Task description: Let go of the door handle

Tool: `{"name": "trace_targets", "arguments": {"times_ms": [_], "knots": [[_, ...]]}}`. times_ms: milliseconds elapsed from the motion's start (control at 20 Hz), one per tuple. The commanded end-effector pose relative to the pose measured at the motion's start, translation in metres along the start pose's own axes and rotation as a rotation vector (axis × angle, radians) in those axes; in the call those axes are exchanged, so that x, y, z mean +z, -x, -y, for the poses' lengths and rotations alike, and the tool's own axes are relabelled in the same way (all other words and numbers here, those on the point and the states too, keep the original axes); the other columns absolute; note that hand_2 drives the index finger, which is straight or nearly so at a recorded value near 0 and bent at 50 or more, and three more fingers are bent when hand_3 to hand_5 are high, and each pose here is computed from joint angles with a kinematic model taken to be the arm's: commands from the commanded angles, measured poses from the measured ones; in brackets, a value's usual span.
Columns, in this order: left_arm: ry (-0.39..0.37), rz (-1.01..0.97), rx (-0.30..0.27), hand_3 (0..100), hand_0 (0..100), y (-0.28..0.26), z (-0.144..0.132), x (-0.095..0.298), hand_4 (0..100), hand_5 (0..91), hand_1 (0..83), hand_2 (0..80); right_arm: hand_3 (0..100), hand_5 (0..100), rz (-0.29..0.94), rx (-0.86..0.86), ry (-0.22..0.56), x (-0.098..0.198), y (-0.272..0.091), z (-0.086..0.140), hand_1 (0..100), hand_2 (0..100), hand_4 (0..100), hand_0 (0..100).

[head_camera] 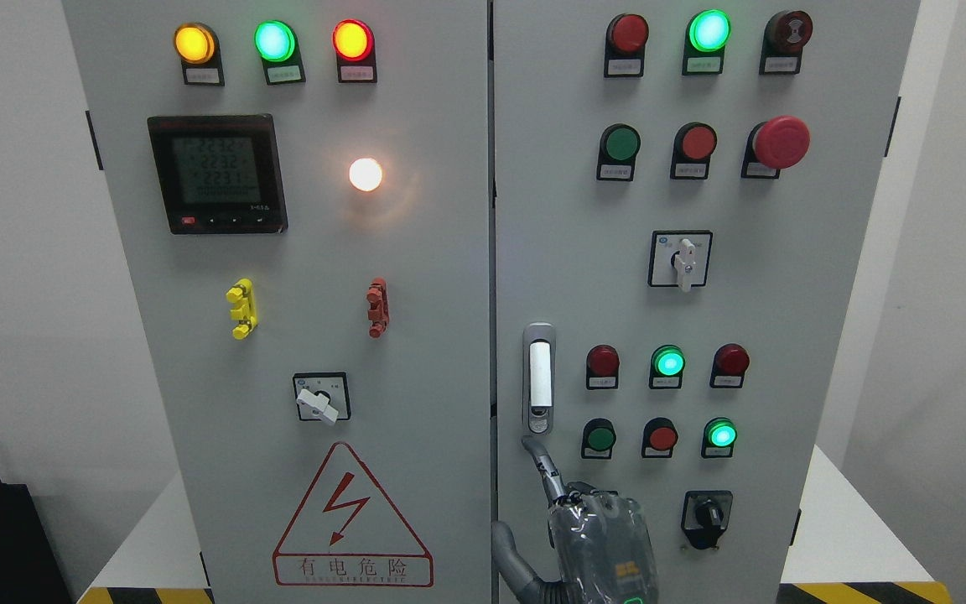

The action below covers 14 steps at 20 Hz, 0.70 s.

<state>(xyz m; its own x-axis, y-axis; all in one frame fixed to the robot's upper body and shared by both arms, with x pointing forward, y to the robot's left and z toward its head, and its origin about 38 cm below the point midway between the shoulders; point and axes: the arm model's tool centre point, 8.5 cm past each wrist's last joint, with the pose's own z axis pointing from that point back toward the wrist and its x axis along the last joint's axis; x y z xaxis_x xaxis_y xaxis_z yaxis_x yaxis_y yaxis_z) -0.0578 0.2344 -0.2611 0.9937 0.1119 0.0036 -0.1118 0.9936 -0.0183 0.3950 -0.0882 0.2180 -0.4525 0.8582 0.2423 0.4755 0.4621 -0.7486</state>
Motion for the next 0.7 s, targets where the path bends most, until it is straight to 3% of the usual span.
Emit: {"name": "trace_targets", "arguments": {"times_ms": [0, 50, 100, 150, 200, 300, 400, 650], "knots": [[0.000, -0.021, -0.014, 0, 12, 0.007, 0.000, 0.001, 0, 0.0, 38.9, 0.0, 76, 57, 0.001, -0.034, 0.039, 0.007, 0.001, 0.008, 39, 72, 57, 60], [0.000, -0.021, -0.013, 0, 12, 0.007, 0.000, 0.001, 0, 0.0, 38.9, 0.0, 78, 58, 0.007, -0.032, 0.053, 0.004, 0.000, 0.012, 39, 74, 59, 61], [0.000, -0.021, -0.013, 0, 12, 0.007, 0.000, 0.001, 0, 0.0, 38.9, 0.0, 92, 62, 0.010, -0.030, 0.064, 0.001, -0.001, 0.016, 36, 87, 68, 60], [0.000, -0.021, -0.013, 0, 12, 0.007, 0.000, 0.001, 0, 0.0, 38.9, 0.0, 100, 69, 0.017, -0.024, 0.075, -0.003, -0.002, 0.019, 33, 95, 74, 59], [0.000, -0.021, -0.013, 0, 12, 0.007, 0.000, 0.001, 0, 0.0, 38.9, 0.0, 100, 72, 0.020, -0.017, 0.084, -0.007, -0.003, 0.021, 32, 97, 77, 59], [0.000, -0.021, -0.013, 0, 12, 0.007, 0.000, 0.001, 0, 0.0, 38.9, 0.0, 100, 91, 0.012, -0.003, 0.098, -0.011, -0.004, 0.028, 24, 100, 89, 58], [0.000, -0.021, -0.013, 0, 12, 0.007, 0.000, 0.001, 0, 0.0, 38.9, 0.0, 100, 94, -0.049, 0.032, 0.086, -0.013, 0.001, 0.030, 20, 100, 99, 56], [-0.001, -0.021, -0.013, 0, 12, 0.007, -0.001, 0.001, 0, 0.0, 38.9, 0.0, 100, 96, -0.071, 0.045, 0.056, -0.017, 0.001, 0.035, 6, 100, 100, 51]]}}
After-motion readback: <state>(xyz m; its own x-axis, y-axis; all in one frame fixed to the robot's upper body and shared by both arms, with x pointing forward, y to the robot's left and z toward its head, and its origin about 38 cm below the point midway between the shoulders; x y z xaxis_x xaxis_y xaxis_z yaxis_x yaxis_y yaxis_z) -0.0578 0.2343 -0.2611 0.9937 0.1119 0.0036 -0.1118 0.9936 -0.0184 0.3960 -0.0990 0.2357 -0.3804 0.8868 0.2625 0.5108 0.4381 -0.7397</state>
